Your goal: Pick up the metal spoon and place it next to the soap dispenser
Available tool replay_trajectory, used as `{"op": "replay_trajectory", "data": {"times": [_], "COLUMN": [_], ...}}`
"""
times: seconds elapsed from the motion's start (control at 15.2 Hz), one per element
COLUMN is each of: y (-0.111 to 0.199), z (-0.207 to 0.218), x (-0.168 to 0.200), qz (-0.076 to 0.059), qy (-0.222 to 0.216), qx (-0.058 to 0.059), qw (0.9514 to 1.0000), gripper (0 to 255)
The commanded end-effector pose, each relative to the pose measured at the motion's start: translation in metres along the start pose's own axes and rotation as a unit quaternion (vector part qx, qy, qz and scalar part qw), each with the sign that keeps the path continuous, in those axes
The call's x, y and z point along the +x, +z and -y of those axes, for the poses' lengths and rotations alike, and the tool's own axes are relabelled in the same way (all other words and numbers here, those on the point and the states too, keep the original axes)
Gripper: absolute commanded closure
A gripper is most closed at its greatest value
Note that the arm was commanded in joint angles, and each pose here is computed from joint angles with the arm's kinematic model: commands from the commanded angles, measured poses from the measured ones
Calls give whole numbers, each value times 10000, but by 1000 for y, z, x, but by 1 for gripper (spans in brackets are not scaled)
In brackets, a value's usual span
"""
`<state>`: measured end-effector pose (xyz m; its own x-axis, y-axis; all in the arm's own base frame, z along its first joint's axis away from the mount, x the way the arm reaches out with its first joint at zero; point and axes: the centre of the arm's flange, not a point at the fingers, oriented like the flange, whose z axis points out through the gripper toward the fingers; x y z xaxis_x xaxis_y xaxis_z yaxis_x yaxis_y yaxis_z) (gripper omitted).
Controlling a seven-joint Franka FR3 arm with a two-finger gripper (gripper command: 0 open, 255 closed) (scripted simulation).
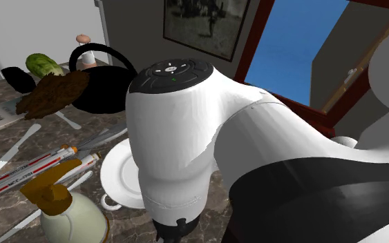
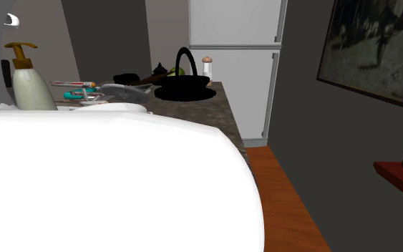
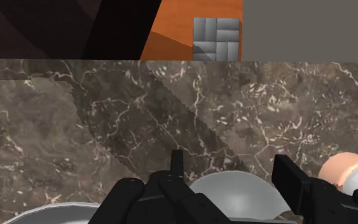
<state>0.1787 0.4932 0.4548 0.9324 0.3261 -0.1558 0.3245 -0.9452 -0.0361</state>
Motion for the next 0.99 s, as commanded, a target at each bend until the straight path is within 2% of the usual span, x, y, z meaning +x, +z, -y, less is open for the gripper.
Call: {"op": "replay_trajectory", "data": {"times": [0.0,0.92], "y": [10,83], "z": [0,-3], "x": [1,12], "qz": [-2,-2], "qy": [1,1], "qx": [1,1], "qw": [10000,10000], "gripper": [255,255]}}
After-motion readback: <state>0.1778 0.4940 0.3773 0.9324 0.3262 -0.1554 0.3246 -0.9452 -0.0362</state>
